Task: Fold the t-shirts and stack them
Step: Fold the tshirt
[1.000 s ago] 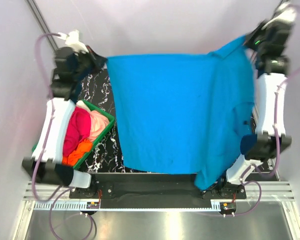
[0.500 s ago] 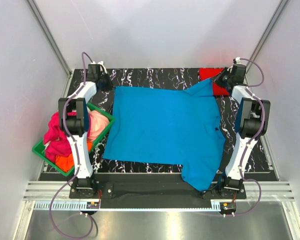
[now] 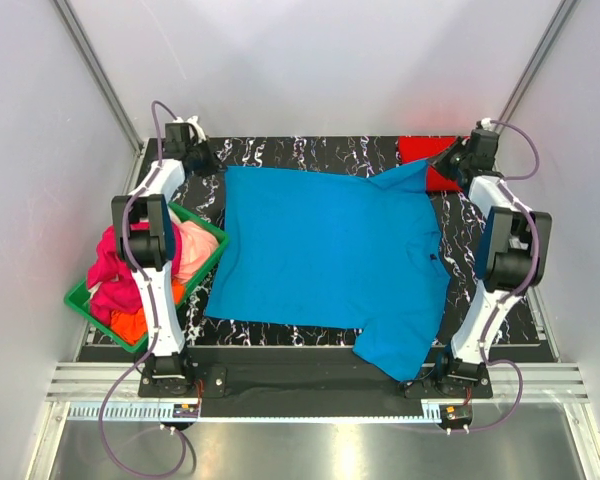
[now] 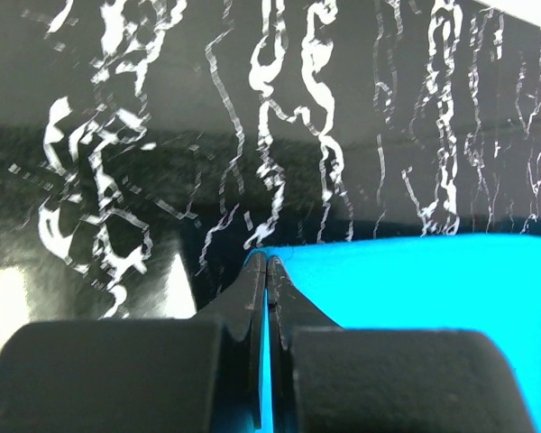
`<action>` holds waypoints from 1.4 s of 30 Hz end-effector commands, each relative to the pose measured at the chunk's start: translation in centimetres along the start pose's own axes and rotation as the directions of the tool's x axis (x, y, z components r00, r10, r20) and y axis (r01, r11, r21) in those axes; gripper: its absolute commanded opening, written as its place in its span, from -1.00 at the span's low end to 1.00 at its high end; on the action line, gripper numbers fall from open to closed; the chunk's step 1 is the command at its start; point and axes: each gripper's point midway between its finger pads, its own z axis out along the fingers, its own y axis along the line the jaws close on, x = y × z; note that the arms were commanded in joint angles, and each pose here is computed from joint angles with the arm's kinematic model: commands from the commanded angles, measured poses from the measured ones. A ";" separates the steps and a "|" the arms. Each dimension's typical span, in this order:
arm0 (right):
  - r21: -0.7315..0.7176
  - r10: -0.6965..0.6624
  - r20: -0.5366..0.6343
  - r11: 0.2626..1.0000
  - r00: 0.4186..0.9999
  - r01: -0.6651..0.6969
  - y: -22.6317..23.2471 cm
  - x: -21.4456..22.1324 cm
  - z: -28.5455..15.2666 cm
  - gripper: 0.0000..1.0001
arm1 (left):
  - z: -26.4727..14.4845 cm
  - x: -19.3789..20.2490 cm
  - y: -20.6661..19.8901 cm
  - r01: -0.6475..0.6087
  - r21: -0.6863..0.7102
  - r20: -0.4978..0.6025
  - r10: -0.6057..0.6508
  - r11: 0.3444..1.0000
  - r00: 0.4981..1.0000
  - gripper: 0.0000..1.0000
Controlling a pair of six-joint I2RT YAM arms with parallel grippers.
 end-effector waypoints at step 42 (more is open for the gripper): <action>0.483 0.174 -0.131 0.871 0.976 -0.091 -8.5 13.0 -20.0 -1.00 | -9.3 12.3 0.6 -0.021 -0.166 -0.390 -0.046 0.986 0.920 -1.00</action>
